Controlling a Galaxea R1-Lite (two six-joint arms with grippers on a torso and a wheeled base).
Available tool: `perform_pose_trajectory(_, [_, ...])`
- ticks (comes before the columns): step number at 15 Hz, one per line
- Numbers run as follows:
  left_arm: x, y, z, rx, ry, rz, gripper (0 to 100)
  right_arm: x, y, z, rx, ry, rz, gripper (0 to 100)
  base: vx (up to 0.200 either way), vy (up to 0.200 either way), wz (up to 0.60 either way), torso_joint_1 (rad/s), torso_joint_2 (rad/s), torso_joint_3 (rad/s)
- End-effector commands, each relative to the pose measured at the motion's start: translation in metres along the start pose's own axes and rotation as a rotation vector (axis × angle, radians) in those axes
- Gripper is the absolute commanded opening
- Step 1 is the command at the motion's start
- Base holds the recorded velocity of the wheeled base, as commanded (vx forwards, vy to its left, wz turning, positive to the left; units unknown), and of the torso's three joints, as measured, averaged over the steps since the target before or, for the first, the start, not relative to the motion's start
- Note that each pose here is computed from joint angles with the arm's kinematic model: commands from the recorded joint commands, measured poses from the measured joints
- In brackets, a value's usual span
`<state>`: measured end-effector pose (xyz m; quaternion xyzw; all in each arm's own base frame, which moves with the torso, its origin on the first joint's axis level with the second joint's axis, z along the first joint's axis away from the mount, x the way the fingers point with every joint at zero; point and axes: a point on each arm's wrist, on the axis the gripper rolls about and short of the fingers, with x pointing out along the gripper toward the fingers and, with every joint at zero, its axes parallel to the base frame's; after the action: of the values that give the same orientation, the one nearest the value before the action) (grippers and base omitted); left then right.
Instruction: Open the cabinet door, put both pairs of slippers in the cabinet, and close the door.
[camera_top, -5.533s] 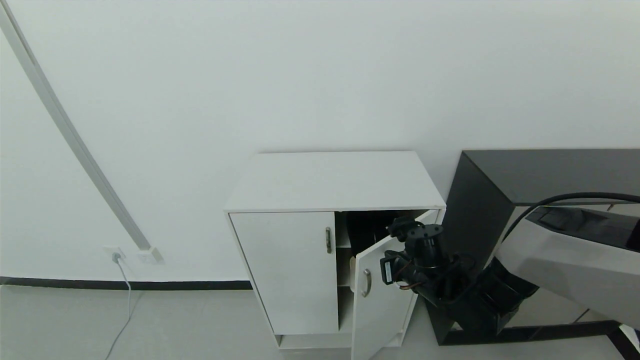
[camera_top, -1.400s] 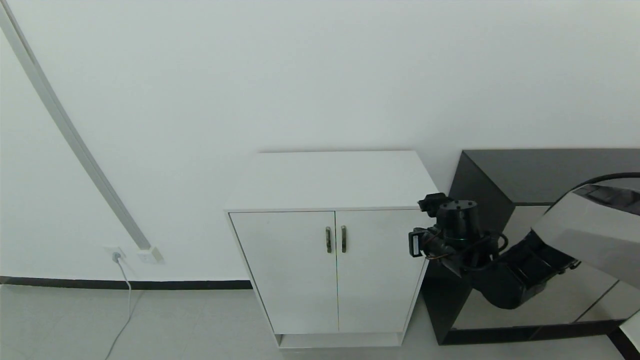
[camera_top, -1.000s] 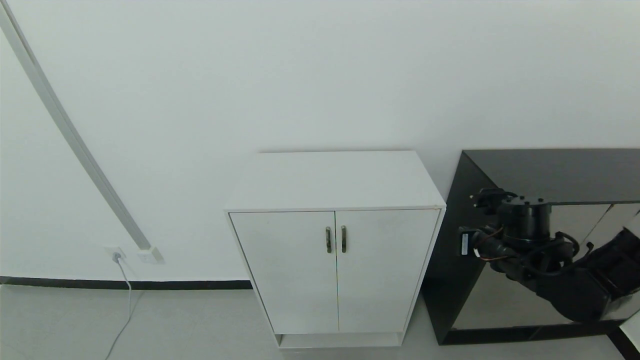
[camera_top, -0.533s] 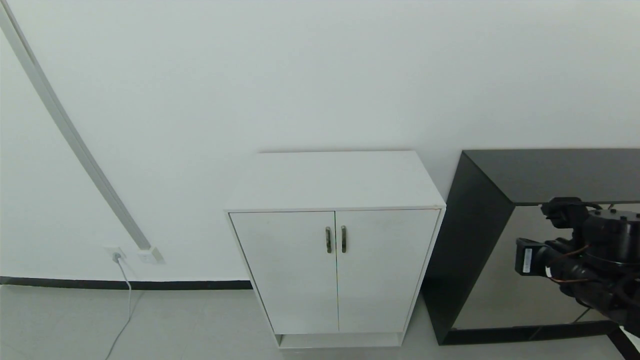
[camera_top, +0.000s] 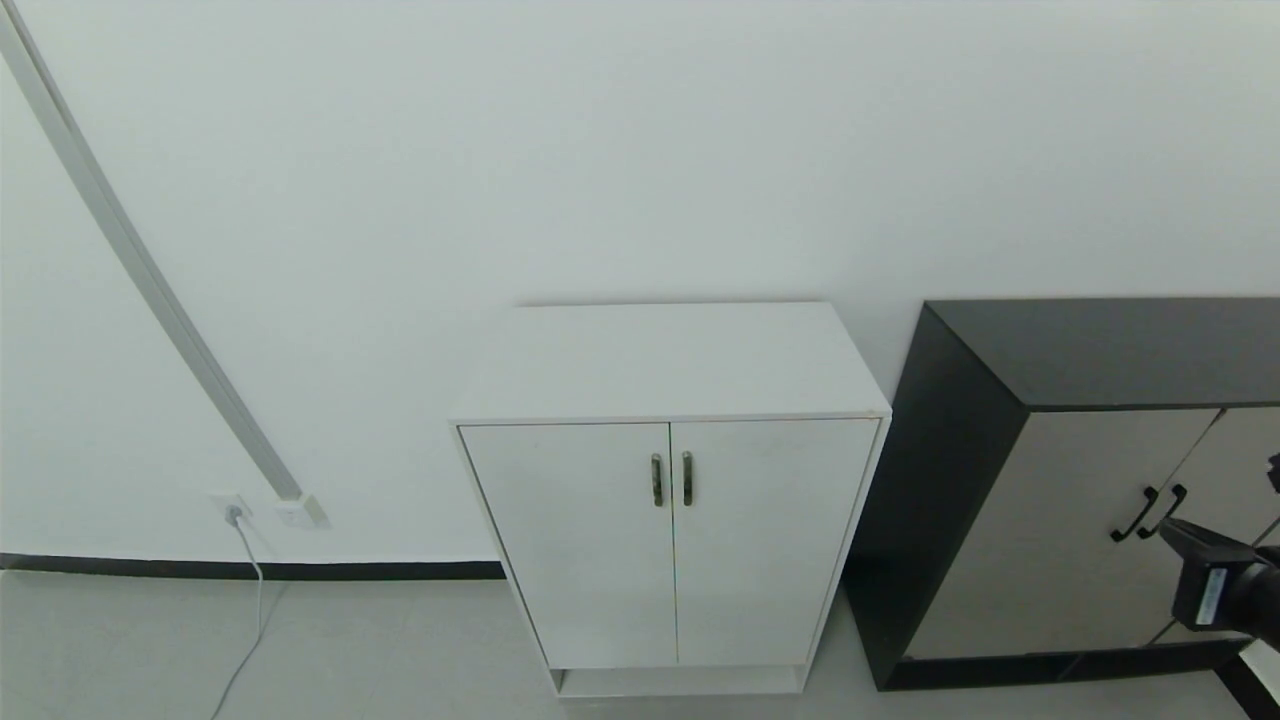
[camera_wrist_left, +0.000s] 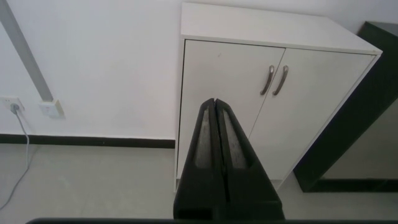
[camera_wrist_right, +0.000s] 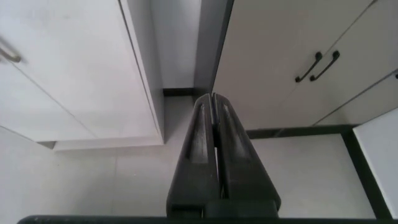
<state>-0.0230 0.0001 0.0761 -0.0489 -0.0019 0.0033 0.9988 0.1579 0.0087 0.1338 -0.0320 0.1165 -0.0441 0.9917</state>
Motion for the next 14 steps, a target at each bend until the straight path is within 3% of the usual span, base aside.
perform_pose_trajectory(1, [0.0,0.0,0.0,0.0,0.0,0.001,0,-0.03,-0.01,-0.005,0.01,-0.048,-0.008,0,0.0,0.0,0.0,0.0,0.0,0.0])
perform_pose_trajectory(14, [0.0,0.0,0.0,0.0,0.0,0.001,0,-0.128,-0.017,-0.062,0.007,0.015,0.137,0,0.0,0.0,0.0,0.0,0.0,0.0])
